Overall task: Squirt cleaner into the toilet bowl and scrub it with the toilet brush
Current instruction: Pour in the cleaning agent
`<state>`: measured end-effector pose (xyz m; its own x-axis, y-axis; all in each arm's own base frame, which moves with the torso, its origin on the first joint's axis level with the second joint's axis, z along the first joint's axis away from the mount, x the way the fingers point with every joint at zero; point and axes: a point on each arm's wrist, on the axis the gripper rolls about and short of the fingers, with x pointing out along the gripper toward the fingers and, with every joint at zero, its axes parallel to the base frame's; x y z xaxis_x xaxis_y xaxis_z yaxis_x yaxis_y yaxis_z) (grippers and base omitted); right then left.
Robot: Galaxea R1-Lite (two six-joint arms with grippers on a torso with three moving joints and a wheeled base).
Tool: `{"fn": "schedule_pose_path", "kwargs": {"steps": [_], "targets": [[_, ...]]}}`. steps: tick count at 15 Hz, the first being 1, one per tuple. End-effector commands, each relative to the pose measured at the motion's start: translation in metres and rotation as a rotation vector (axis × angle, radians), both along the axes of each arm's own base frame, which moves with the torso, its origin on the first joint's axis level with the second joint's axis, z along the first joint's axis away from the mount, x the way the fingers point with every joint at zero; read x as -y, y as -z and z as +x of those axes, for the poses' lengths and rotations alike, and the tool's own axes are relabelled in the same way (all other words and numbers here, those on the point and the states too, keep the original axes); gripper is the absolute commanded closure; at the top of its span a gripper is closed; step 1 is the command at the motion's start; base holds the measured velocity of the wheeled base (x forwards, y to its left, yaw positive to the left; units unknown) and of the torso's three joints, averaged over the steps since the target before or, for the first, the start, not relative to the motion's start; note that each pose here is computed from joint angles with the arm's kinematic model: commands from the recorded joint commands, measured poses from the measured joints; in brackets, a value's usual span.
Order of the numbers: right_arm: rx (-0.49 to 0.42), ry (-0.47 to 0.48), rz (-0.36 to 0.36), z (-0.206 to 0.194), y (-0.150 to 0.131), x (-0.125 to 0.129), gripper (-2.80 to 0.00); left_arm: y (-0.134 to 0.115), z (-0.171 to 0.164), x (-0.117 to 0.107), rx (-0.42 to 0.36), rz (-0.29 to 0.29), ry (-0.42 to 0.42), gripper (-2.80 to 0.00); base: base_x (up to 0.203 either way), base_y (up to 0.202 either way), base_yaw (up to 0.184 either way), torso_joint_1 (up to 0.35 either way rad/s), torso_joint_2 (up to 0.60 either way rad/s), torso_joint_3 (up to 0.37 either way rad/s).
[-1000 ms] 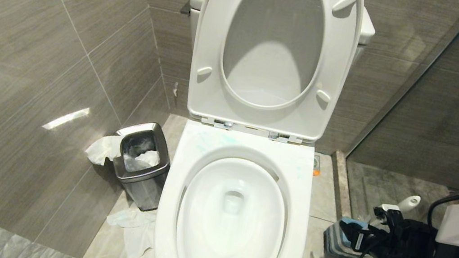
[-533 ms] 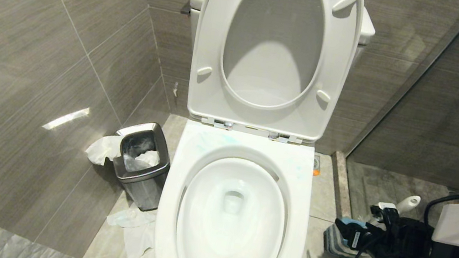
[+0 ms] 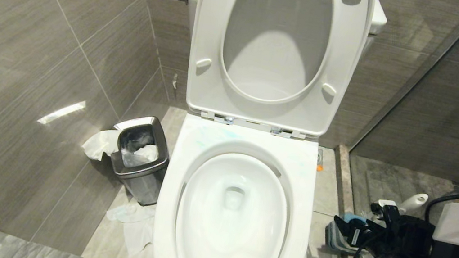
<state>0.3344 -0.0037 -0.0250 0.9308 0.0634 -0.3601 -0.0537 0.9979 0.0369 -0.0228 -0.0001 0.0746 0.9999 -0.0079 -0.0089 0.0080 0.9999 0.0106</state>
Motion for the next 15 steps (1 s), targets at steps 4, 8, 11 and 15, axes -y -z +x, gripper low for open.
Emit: {"fn": "schedule_pose_path", "kwargs": {"steps": [4,8,11,15], "targets": [[0.027,-0.01,0.0,0.003,-0.005,-0.003,-2.8,0.0,0.0,0.0,-0.001,0.0,0.0,0.0,0.0,0.0,0.0,0.003,0.0,-0.19],[0.055,-0.031,-0.001,0.008,-0.009,-0.01,-2.8,0.0,0.0,0.0,-0.002,0.0,0.0,0.0,0.0,0.0,0.0,0.002,0.0,-0.197],[0.075,-0.051,-0.011,0.013,-0.01,-0.016,-2.8,0.0,0.0,0.0,-0.002,0.0,0.0,0.0,0.0,0.0,0.0,0.002,0.0,-0.196],[0.105,-0.061,-0.016,0.022,-0.011,-0.02,-2.8,0.0,0.0,0.0,-0.003,0.0,0.0,0.0,0.0,0.0,0.0,0.005,0.0,-0.199]]}}
